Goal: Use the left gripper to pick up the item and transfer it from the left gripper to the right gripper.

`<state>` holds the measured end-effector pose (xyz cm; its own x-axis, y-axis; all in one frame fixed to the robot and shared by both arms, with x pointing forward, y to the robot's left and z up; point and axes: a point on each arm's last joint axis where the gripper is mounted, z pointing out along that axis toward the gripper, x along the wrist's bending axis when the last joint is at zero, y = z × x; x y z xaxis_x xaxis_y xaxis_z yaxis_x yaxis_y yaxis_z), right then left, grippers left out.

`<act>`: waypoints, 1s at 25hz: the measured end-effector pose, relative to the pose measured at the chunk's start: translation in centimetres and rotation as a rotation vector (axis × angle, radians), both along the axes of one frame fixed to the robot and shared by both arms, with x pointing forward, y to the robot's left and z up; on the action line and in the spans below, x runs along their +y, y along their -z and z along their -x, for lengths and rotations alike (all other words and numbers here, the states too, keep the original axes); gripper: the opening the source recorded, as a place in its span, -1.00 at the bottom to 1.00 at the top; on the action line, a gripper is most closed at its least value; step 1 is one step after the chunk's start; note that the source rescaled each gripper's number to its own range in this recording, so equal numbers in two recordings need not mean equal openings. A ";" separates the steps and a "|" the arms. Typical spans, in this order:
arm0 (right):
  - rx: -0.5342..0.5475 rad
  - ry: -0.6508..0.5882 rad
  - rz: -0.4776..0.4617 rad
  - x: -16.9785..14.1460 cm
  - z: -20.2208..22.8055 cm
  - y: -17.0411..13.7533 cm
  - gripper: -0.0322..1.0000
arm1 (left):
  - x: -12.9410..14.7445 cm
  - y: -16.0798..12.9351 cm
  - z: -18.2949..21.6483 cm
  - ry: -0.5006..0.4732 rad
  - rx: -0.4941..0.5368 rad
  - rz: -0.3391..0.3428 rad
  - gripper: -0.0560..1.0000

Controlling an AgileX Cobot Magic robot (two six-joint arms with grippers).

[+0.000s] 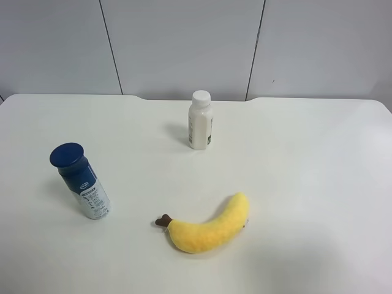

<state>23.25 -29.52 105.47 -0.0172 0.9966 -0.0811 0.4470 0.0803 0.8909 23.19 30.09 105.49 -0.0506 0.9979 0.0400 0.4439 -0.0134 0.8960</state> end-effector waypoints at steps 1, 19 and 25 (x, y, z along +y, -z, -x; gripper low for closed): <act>0.000 0.000 0.000 0.0 0.0 0.0 1.00 | 0.0 0.0 0.0 0.000 0.000 0.000 1.00; 0.000 0.000 0.000 0.0 0.0 0.0 1.00 | 0.0 0.0 -0.3 0.004 0.019 0.005 1.00; 0.000 0.000 0.000 0.0 0.0 0.0 1.00 | -0.2 -2.7 -2.3 0.092 0.134 -0.060 1.00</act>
